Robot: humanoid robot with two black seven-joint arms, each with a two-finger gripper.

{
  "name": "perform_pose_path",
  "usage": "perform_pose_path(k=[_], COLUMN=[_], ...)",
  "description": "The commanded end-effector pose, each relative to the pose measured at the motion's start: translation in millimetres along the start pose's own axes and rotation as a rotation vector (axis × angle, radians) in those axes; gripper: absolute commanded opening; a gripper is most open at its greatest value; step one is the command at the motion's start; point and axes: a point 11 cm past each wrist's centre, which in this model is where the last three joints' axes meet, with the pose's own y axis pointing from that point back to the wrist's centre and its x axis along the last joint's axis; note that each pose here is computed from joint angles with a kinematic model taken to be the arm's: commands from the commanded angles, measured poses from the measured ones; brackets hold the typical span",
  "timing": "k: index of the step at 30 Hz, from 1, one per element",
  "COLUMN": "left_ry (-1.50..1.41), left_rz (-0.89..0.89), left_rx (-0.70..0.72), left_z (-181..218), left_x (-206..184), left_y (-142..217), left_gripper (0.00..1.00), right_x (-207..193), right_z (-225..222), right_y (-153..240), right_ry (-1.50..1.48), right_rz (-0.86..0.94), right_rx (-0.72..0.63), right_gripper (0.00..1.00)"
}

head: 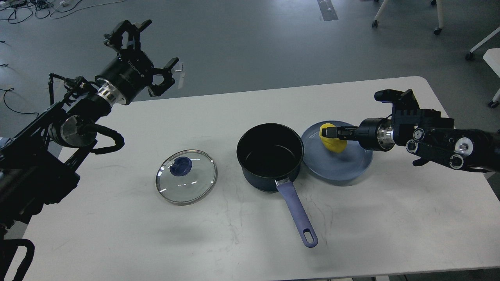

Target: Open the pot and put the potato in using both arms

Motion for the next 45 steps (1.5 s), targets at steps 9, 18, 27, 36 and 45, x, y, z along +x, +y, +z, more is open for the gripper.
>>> perform_pose_path(k=[9, 18, 27, 36, 45], left_ry=[0.001, 0.001, 0.004, 0.004, 0.017], left_rz=[-0.001, 0.000, -0.001, -0.001, -0.003], left_rx=[0.003, 0.001, -0.004, -0.003, -0.001], left_z=[-1, 0, 1, 1, -4], left_x=[0, 0, 0, -1, -1], left_y=[0, 0, 0, 0, -1], left_gripper=[1.00, 1.00, 1.00, 1.00, 1.00], right_x=[64, 14, 16, 75, 155], right_z=[-113, -134, -132, -156, -118], right_y=[9, -20, -20, 0, 40], right_ry=[0.136, 0.258, 0.235, -0.106, -0.925], right_rz=[0.095, -0.092, -0.082, 0.116, 0.354], right_rx=[0.306, 0.297, 0.281, 0.412, 0.620], right_gripper=[0.20, 0.22, 1.00, 1.00, 1.00])
